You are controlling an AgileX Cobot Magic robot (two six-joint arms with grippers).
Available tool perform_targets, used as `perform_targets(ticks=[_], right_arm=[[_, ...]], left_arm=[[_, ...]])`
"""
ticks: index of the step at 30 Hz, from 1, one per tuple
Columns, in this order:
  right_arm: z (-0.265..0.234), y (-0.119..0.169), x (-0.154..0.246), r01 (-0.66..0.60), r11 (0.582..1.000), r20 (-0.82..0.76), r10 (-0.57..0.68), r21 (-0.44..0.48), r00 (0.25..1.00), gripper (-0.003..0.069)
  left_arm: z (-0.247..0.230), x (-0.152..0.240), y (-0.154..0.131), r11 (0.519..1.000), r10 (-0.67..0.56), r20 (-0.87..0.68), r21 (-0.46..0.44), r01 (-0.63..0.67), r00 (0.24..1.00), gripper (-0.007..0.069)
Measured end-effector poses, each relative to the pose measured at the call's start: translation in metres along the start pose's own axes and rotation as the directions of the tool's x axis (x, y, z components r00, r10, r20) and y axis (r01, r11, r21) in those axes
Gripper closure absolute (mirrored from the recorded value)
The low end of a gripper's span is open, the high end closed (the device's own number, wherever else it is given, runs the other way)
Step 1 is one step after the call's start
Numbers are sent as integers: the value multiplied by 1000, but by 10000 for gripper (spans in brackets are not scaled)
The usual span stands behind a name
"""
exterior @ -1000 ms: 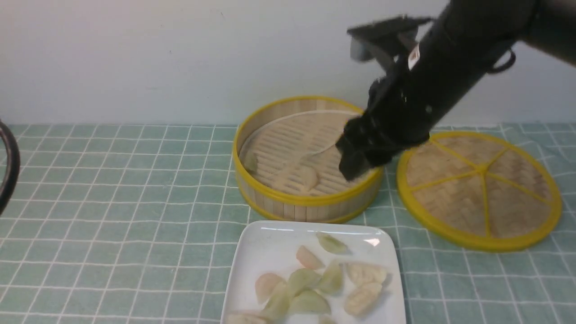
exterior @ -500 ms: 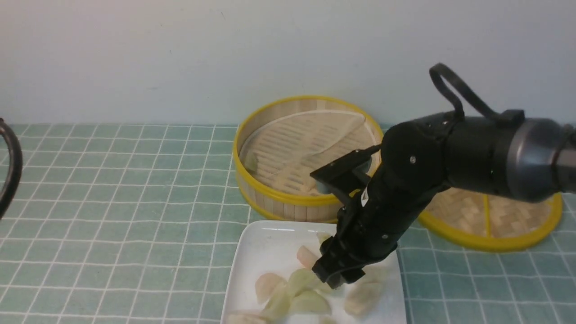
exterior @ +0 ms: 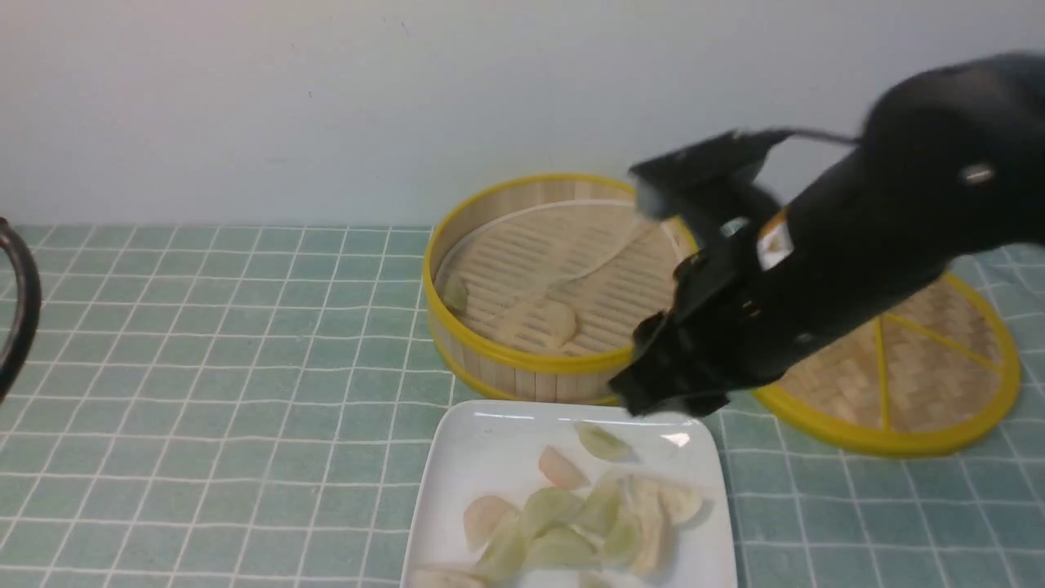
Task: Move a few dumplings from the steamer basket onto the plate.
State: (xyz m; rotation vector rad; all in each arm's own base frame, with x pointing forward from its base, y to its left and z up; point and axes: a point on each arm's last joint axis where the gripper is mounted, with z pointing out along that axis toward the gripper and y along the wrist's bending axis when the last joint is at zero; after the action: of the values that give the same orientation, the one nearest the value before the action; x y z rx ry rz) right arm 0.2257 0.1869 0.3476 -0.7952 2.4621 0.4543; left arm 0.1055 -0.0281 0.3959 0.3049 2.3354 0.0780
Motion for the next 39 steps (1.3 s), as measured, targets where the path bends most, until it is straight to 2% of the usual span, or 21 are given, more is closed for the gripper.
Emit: perform_targets(ticks=[3, 7, 8, 11, 12, 14, 15, 21, 25, 30, 31, 37, 39], right_arm=[[-68, 6, 10, 10, 1000, 200, -14, 23, 980, 645], [-145, 7, 49, 17, 997, 476, -53, 78, 878, 670], [-145, 7, 49, 17, 997, 476, -53, 78, 878, 671], [-190, 4, 116, 11, 992, 679, -95, 127, 728, 672], [-187, 3, 120, 6, 992, 684, -91, 125, 724, 672], [-189, -4, 171, -24, 990, 779, -93, 138, 620, 672], [-188, -5, 178, -27, 990, 786, -93, 137, 611, 672], [-152, -18, 245, -50, 986, 895, -122, 158, 430, 672], [-138, -20, 247, -56, 990, 906, -97, 132, 412, 672], [-134, -19, 242, -60, 995, 917, -49, 80, 397, 672], [-134, -19, 242, -61, 995, 917, -46, 76, 395, 672], [-134, -19, 242, -61, 995, 918, -45, 75, 395, 672], [-134, -19, 242, -63, 995, 918, -42, 73, 395, 672]], left_arm=[[0, -4, -2, 1000, -3, 39, 20, 3, 999, 631], [0, -10, -5, 998, -12, 109, 56, 6, 994, 631], [0, -10, -5, 998, -12, 108, 57, 6, 994, 631], [-1, -16, -8, 996, -23, 171, 87, 8, 985, 631], [-2, -16, -8, 996, -24, 174, 89, 8, 984, 631], [-2, -19, -10, 994, -33, 205, 110, 11, 978, 631], [-2, -19, -10, 994, -34, 206, 112, 11, 978, 631], [-3, -21, -11, 992, -40, 229, 126, 11, 973, 631], [-3, -19, -12, 990, -33, 236, 138, 0, 971, 631], [-12, 7, -8, 983, -60, 310, 181, 3, 949, 631], [-18, 25, -4, 979, -85, 361, 201, 12, 929, 631], [-28, 73, 5, 961, -181, 491, 274, 46, 852, 631], [-29, 93, 8, 956, -221, 557, 287, 65, 800, 631]])
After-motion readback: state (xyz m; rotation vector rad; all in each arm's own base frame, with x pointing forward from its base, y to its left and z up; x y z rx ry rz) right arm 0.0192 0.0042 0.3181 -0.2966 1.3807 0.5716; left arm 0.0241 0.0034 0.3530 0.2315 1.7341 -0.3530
